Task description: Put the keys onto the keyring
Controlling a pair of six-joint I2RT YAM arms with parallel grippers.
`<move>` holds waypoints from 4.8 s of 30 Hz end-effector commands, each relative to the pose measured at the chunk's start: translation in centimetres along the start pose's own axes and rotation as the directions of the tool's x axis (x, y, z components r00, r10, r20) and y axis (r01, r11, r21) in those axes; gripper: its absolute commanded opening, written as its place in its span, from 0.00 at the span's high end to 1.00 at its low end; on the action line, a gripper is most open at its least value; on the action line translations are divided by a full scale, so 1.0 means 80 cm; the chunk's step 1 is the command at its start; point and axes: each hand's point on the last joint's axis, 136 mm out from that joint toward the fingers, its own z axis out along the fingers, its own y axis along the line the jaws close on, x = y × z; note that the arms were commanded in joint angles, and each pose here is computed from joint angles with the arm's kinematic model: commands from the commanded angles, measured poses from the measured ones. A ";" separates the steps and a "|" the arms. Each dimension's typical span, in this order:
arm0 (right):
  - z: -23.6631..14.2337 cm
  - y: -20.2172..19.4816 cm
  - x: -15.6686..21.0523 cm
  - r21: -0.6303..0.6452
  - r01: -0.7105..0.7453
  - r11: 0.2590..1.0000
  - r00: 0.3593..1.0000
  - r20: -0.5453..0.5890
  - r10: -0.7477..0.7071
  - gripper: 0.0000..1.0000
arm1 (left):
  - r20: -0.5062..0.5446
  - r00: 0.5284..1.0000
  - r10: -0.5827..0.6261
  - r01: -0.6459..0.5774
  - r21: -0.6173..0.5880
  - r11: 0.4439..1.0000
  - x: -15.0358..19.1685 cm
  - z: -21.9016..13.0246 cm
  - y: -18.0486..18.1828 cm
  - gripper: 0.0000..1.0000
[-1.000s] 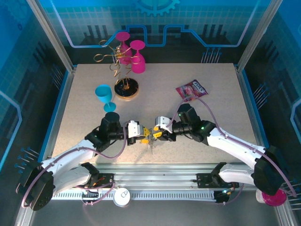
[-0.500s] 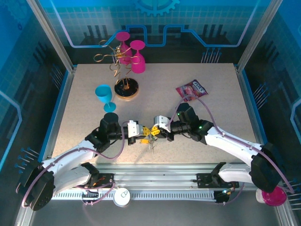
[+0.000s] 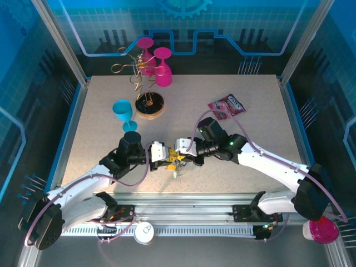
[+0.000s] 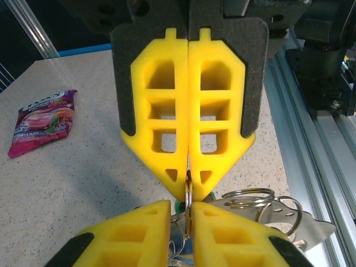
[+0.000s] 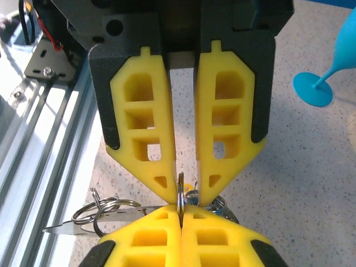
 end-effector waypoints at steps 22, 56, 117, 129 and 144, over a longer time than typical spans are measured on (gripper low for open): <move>-0.020 -0.005 -0.013 -0.032 -0.131 0.991 0.936 0.326 0.134 0.69 | 0.095 0.994 0.047 -0.048 0.003 0.999 -0.024 -0.001 -0.002 1.00; 0.005 0.012 -0.021 -0.066 0.085 0.994 0.996 0.006 -0.084 1.00 | 0.005 0.999 0.049 -0.049 -0.001 0.999 -0.015 0.000 0.006 0.89; -0.009 -0.011 -0.013 -0.047 -0.172 0.984 0.936 0.303 0.178 0.84 | 0.117 0.990 0.085 -0.087 0.011 0.996 -0.026 -0.002 -0.006 1.00; 0.002 0.006 0.002 -0.031 -0.033 0.999 0.999 -0.018 0.032 1.00 | -0.031 0.997 0.068 -0.070 -0.044 0.997 -0.009 -0.005 0.012 0.83; -0.016 -0.008 -0.025 0.006 -0.127 0.992 0.976 0.178 0.124 0.74 | 0.016 0.997 0.077 -0.076 -0.046 0.996 -0.016 -0.006 0.009 1.00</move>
